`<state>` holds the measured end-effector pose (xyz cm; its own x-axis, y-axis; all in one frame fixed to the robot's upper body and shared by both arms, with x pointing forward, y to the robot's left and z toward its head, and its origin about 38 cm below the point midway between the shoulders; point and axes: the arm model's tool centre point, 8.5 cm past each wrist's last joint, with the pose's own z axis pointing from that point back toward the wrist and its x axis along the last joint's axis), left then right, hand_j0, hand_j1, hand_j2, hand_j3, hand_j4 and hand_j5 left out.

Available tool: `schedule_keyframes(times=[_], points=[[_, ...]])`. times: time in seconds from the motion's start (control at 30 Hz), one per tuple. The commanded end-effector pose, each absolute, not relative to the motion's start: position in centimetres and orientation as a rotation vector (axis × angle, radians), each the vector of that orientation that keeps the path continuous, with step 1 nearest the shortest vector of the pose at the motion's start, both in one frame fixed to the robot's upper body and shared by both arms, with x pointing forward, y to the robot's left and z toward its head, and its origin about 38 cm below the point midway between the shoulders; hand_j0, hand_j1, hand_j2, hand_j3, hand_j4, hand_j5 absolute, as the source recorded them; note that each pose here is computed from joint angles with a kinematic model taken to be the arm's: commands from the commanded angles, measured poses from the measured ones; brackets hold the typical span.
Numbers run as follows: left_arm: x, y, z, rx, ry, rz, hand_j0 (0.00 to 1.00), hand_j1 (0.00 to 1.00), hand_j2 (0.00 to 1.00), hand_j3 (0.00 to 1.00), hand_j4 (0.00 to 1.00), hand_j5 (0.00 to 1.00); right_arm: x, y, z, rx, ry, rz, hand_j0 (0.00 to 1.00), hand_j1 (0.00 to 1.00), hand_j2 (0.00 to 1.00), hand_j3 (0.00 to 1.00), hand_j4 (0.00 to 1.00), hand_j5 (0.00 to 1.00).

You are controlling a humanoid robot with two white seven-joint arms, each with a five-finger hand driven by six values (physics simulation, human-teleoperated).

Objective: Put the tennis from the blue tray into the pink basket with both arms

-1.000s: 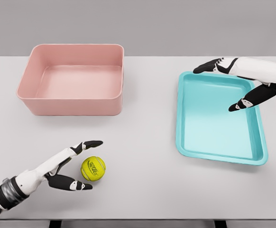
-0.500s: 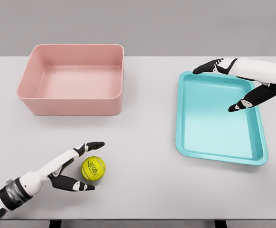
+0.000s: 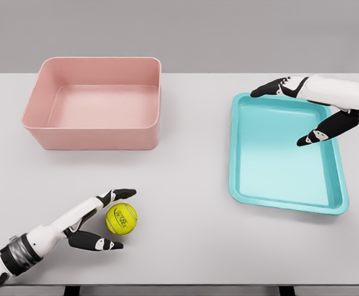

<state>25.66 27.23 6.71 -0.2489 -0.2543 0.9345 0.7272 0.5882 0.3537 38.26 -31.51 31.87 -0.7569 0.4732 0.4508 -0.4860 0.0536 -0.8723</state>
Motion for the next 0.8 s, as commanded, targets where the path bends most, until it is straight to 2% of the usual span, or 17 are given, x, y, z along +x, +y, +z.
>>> schedule_keyframes(times=[0.0, 0.1, 0.23, 0.43, 0.77], points=[[25.7, 27.4, 6.7, -0.408, -1.562, -0.97, 0.81, 0.81, 0.81, 0.81, 0.81, 0.81, 38.3, -31.5, 31.9, 0.016, -1.652, 1.777, 1.0, 1.0, 1.0, 1.0, 1.0, 1.0], [25.7, 27.4, 6.6, -0.408, -1.563, -0.971, 0.73, 0.73, 0.73, 0.73, 0.73, 0.73, 38.3, -31.5, 31.9, 0.016, -1.652, 1.777, 1.0, 1.0, 1.0, 1.0, 1.0, 1.0], [25.7, 27.5, 6.5, -0.408, -1.562, -0.97, 0.71, 0.71, 0.71, 0.71, 0.71, 0.71, 38.3, -31.5, 31.9, 0.016, -1.652, 1.777, 1.0, 1.0, 1.0, 1.0, 1.0, 1.0], [25.6, 27.6, 6.5, -0.406, -1.563, -0.973, 0.58, 0.58, 0.58, 0.58, 0.58, 0.58, 38.3, -31.5, 31.9, 0.016, -1.652, 1.777, 1.0, 1.0, 1.0, 1.0, 1.0, 1.0], [25.9, 26.8, 8.4, -0.435, -1.635, -0.98, 0.53, 0.53, 0.53, 0.53, 0.53, 0.53, 38.3, -31.6, 31.9, 0.015, -1.65, 1.777, 1.0, 1.0, 1.0, 1.0, 1.0, 1.0]])
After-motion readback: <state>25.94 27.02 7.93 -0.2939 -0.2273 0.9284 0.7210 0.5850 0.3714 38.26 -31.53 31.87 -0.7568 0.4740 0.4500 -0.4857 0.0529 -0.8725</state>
